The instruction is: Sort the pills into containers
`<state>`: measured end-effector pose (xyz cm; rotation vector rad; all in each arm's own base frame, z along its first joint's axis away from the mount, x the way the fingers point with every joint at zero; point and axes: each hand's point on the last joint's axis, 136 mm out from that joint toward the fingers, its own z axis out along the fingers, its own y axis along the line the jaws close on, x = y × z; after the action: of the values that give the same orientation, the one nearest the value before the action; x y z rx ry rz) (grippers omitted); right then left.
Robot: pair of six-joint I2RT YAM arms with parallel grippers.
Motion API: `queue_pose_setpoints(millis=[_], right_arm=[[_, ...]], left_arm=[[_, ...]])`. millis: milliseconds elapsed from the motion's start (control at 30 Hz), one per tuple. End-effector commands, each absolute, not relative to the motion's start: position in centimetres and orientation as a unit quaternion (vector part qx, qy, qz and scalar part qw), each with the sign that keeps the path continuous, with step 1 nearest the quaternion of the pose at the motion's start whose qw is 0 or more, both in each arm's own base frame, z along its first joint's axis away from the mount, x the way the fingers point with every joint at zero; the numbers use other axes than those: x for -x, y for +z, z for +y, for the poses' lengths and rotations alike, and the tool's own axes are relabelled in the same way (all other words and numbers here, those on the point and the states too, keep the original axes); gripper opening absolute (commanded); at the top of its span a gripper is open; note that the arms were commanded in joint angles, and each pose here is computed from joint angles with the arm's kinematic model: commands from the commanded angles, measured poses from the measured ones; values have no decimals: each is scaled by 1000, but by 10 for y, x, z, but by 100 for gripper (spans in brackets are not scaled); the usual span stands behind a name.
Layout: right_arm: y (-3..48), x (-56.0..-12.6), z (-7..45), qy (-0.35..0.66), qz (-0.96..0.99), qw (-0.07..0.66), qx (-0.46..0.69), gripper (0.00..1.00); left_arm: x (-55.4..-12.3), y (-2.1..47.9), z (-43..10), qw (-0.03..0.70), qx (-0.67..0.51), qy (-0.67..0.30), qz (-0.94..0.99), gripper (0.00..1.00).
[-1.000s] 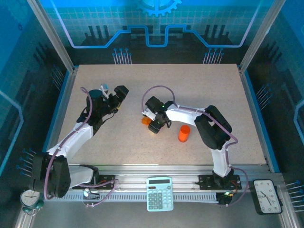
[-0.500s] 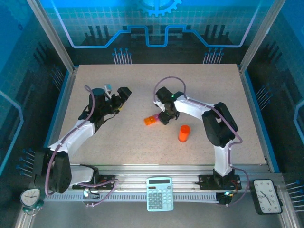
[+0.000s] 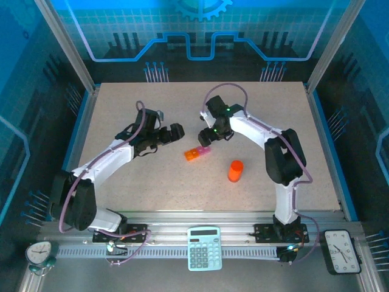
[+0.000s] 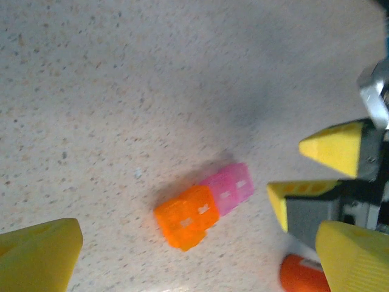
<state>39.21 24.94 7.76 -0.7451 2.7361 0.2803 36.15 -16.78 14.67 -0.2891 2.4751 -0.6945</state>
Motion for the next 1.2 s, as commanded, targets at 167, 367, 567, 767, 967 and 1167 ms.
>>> queue_pose_setpoints(millis=[167,367,567,767,967,1167], right_arm=[[53,-385,267,105,954,102,262,81],[39,-382,269,95,954,89,269,80],[29,-379,266,89,956,79,269,80],[23,-374,263,87,957,72,269,80],[21,-373,261,83,957,70,269,80],[19,-371,260,84,957,68,270,80]], left_arm=[[-345,124,-167,248,29,-152,956,99],[-338,115,-167,237,4,-118,964,99],[-327,103,-175,229,-37,-85,969,99],[-318,88,-190,221,-88,-55,970,99],[-319,74,-200,214,-113,-36,970,99],[-327,66,-201,212,-108,-22,971,99]])
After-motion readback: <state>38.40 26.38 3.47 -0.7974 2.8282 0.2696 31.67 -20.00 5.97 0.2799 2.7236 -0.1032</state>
